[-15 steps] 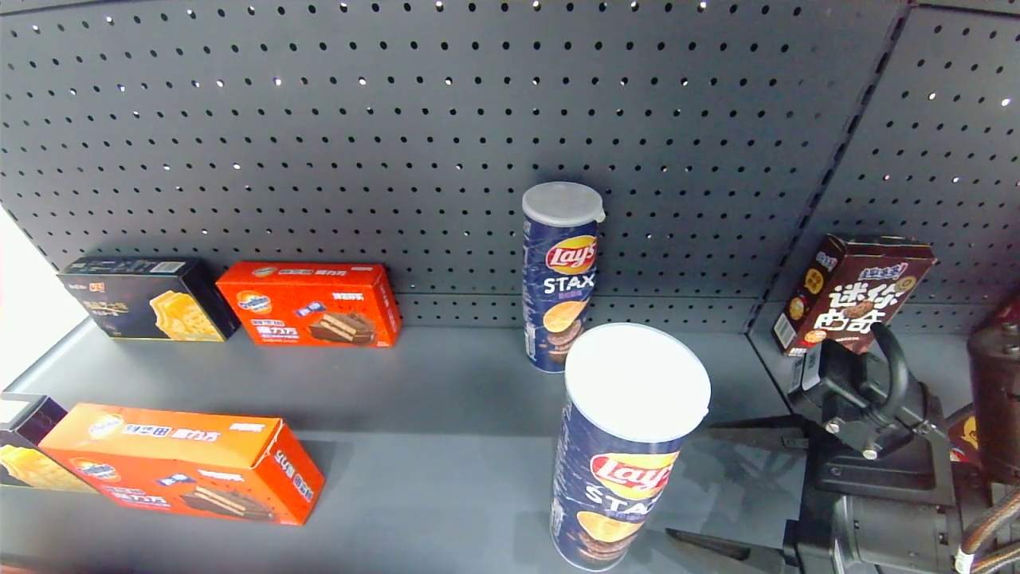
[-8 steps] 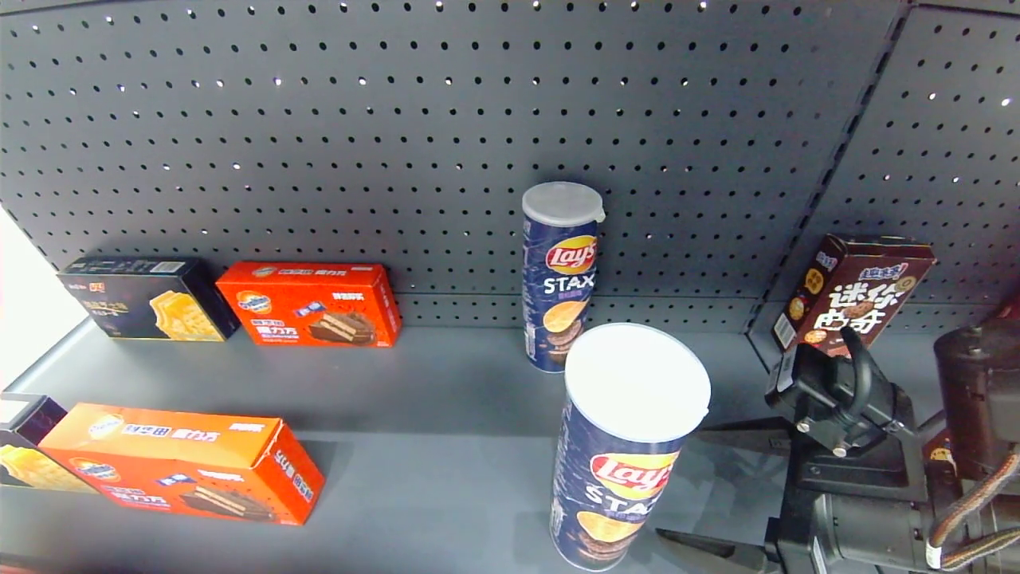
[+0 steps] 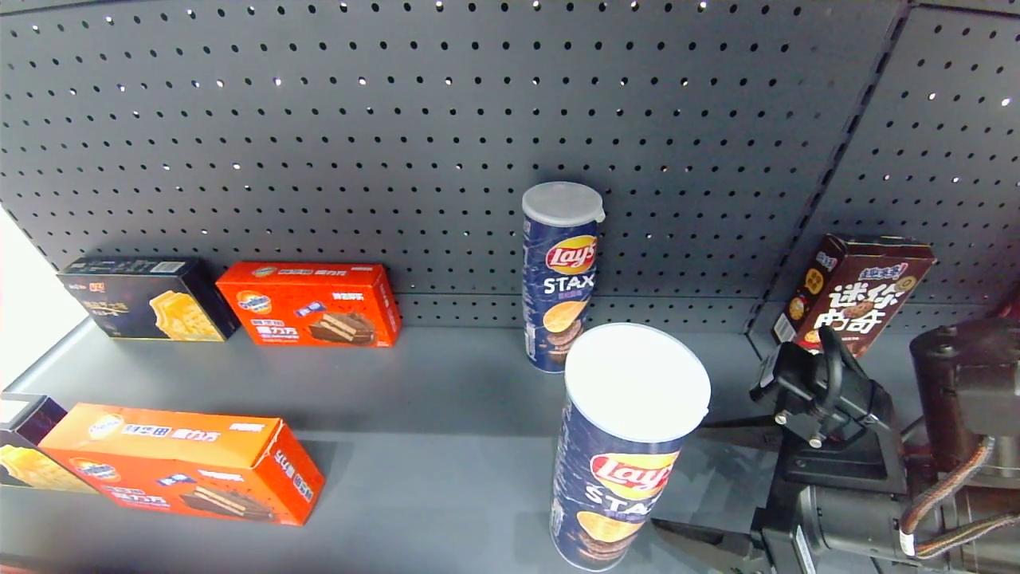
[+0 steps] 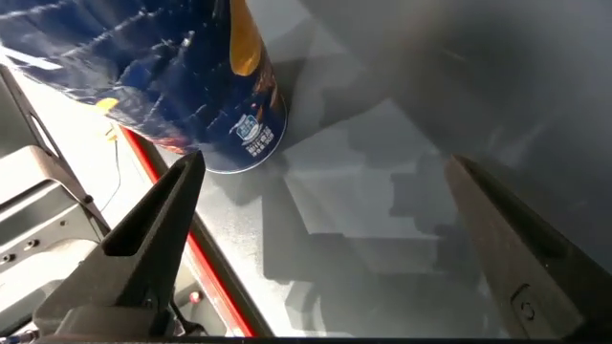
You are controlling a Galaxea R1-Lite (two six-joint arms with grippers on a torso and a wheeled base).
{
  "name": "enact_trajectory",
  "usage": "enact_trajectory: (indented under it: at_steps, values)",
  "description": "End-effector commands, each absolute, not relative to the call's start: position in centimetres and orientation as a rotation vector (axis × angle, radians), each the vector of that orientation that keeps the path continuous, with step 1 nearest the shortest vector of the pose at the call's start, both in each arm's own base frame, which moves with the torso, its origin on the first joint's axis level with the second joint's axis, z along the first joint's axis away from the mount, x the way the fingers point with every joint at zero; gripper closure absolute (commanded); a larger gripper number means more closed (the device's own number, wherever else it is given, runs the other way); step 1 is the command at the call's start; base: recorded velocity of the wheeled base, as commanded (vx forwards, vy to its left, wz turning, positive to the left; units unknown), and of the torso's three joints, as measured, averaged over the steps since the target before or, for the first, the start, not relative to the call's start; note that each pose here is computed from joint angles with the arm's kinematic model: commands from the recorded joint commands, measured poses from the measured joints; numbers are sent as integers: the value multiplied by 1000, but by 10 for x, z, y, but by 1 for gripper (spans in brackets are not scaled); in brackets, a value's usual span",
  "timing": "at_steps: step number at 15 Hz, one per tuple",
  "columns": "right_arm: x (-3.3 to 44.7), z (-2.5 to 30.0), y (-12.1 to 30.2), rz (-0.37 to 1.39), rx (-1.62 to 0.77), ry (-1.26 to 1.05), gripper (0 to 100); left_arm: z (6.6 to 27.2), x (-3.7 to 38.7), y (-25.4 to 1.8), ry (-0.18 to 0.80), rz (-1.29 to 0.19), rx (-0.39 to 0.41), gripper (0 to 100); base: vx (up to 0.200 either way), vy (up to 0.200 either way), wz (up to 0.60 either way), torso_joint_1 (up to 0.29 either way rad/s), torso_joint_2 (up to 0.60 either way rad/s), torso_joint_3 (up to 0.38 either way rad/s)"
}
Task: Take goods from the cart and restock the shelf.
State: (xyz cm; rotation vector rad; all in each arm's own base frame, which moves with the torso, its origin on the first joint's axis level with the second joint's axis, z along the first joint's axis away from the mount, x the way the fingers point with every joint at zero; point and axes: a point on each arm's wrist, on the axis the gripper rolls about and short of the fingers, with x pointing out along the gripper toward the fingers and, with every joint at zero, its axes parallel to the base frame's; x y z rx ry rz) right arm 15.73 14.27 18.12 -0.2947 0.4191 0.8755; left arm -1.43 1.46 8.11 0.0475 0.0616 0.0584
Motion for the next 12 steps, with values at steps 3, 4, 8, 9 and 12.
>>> enact_trajectory:
  at_steps: [3,4,8,9,12]
  values:
    - [163,177,148,874,-300,435,0,81,-14,15,60,44,47,0,0,0,0,0,0,0]
    - [164,177,149,875,-300,435,0,81,-14,15,60,44,47,0,0,0,0,0,0,0]
    - [167,177,153,878,-301,436,0,81,-14,15,59,44,47,0,0,0,0,0,0,0]
    - [168,176,153,878,-303,441,0,81,-14,15,59,44,47,0,0,0,0,0,0,0]
    - [169,173,155,880,-306,450,0,81,-14,15,60,41,47,0,0,0,0,0,0,0]
